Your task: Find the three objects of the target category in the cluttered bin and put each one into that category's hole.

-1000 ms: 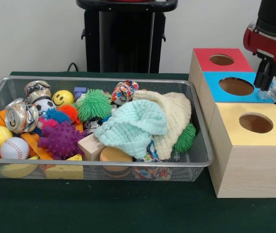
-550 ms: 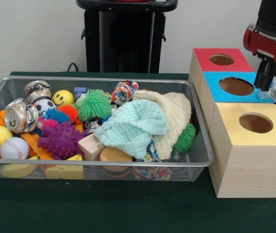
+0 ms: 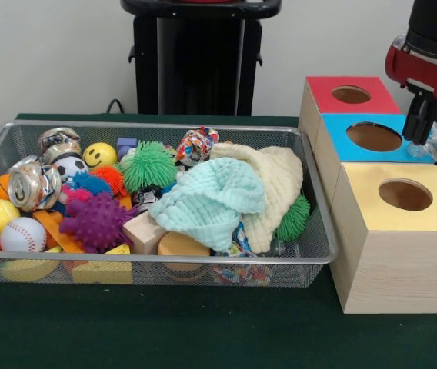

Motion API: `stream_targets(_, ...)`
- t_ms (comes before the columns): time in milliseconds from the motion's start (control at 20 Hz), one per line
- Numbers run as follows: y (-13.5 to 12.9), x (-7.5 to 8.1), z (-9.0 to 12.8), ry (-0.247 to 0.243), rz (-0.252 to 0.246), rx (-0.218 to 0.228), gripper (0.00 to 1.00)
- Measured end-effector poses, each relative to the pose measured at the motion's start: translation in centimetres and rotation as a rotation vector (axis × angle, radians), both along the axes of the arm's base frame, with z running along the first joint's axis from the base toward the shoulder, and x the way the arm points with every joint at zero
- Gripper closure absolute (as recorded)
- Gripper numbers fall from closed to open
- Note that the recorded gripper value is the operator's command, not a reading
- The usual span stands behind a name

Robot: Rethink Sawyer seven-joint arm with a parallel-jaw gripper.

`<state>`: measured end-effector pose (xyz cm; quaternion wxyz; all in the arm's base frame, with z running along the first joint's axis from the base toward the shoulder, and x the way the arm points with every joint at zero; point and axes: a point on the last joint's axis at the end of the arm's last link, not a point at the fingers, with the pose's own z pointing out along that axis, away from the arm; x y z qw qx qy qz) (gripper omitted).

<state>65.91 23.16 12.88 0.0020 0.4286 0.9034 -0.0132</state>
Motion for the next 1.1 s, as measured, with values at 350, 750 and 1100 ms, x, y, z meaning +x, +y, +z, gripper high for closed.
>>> stream_targets(350,0.0,0.0,0.0,0.000,0.000,0.000,1.00)
stream_targets(750,-0.6,0.0,0.0,0.003,-0.010,0.000,1.00)
stream_targets(1100,-3.1,0.7,0.3,0.003,-0.049,0.003,1.00)
